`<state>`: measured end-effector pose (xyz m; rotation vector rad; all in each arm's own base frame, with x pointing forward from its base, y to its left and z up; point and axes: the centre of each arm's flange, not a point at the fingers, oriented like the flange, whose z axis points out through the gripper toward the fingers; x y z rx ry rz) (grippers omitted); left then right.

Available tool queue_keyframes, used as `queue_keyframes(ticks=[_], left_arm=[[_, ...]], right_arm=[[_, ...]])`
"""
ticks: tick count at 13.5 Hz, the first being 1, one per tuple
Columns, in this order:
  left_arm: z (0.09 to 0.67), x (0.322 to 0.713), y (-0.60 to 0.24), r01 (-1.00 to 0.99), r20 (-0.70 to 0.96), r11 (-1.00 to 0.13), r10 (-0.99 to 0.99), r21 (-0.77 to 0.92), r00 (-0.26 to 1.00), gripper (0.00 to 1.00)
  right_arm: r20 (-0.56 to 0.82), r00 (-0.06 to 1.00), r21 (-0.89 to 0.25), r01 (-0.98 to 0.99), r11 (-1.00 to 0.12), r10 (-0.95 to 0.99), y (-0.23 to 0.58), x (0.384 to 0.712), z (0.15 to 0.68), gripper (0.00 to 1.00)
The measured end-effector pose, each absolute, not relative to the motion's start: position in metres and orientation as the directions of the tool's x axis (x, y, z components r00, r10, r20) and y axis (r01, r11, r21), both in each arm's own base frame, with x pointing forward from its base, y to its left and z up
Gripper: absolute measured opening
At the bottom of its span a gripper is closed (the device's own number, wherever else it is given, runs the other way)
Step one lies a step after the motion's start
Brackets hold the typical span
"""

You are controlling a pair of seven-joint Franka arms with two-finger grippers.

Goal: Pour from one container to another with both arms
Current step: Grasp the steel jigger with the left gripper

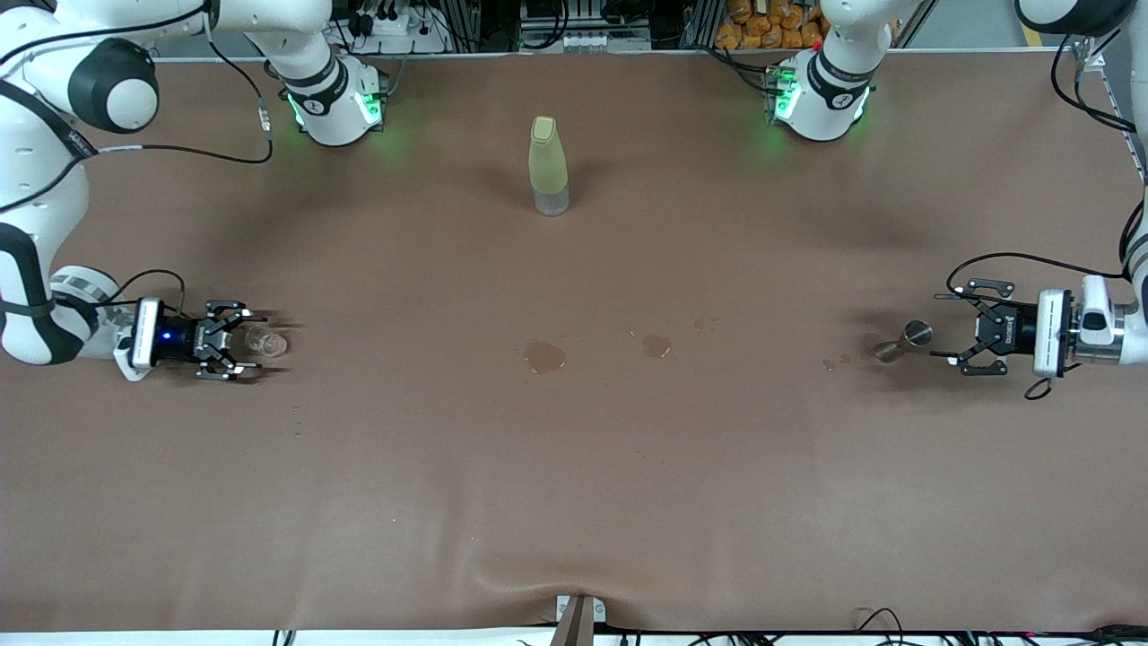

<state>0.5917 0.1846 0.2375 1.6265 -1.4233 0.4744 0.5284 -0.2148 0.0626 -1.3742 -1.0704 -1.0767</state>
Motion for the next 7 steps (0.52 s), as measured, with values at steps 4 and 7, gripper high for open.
queue_keyframes(ticks=[4, 7], left_arm=[[0.229, 0.582, 0.204, -0.942, 0.796, 0.079, -0.561, 0.327, 0.229, 1.0], [0.21, 0.574, 0.211, -0.946, 0.819, 0.106, -0.535, 0.306, 0.206, 1.0]], right_arm=[[0.979, 0.199, -0.196, 0.979, -0.059, 0.039, -0.213, 0.524, 0.052, 0.9], [0.979, 0.197, -0.194, 0.979, -0.063, 0.045, -0.215, 0.525, 0.052, 0.81]])
